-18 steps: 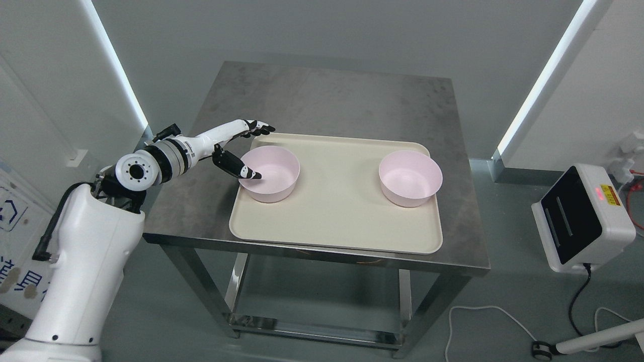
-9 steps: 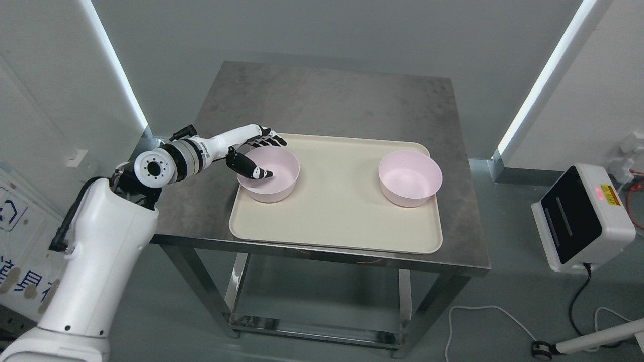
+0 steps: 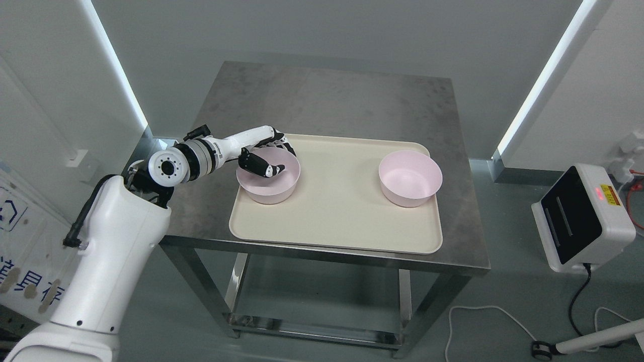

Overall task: Stack pink IKEA bowls on left shelf middle
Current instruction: 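Close the left hand on the rim of the nearer pink bowl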

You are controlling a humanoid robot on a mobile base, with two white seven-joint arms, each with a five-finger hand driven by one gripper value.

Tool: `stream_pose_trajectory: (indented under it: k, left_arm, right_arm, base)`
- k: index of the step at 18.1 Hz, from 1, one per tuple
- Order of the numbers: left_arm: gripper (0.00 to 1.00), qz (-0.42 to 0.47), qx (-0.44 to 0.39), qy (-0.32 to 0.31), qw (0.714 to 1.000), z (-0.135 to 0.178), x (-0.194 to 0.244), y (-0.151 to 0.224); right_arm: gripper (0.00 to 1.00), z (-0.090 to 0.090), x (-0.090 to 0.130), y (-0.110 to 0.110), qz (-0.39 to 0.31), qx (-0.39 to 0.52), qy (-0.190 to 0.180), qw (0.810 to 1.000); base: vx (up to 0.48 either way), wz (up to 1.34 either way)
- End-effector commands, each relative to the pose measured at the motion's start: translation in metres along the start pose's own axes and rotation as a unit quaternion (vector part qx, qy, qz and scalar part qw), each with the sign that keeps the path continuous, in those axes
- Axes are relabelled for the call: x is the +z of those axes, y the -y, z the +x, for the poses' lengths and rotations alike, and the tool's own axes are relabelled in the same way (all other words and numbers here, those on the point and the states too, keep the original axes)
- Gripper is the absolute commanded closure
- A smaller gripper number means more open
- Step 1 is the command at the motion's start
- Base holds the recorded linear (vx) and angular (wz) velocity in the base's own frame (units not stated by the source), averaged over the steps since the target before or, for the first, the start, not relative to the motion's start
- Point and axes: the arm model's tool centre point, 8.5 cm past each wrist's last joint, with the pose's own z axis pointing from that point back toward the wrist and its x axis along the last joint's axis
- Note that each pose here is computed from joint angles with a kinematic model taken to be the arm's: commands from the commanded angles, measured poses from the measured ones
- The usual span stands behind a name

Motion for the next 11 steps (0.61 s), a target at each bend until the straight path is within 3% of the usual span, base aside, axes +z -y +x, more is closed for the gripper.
stream_pose_trajectory:
  k: [1,6,11]
  left_arm:
    - [0.85,-0.014,0.01,0.017,1.0,0.012,-0.016,0.013]
    - [0.99,-0.01,0.016,0.035,0.999,0.019,-0.018,0.014]
    - [0.99,0.018,0.012,0.058,0.998,0.042,-0.015,-0.017]
  right_arm:
    - [0.0,0.011,0.0,0.011,-0.009,-0.005,0.016,1.0]
    - [0.0,0.011,0.0,0.011,-0.009,-0.005,0.016,1.0]
    - [0.0,0.011,0.0,0.011,-0.009,-0.005,0.016,1.0]
  base:
    - [0.0,0.0]
    - [0.0,0.0]
    - [0.0,0.0]
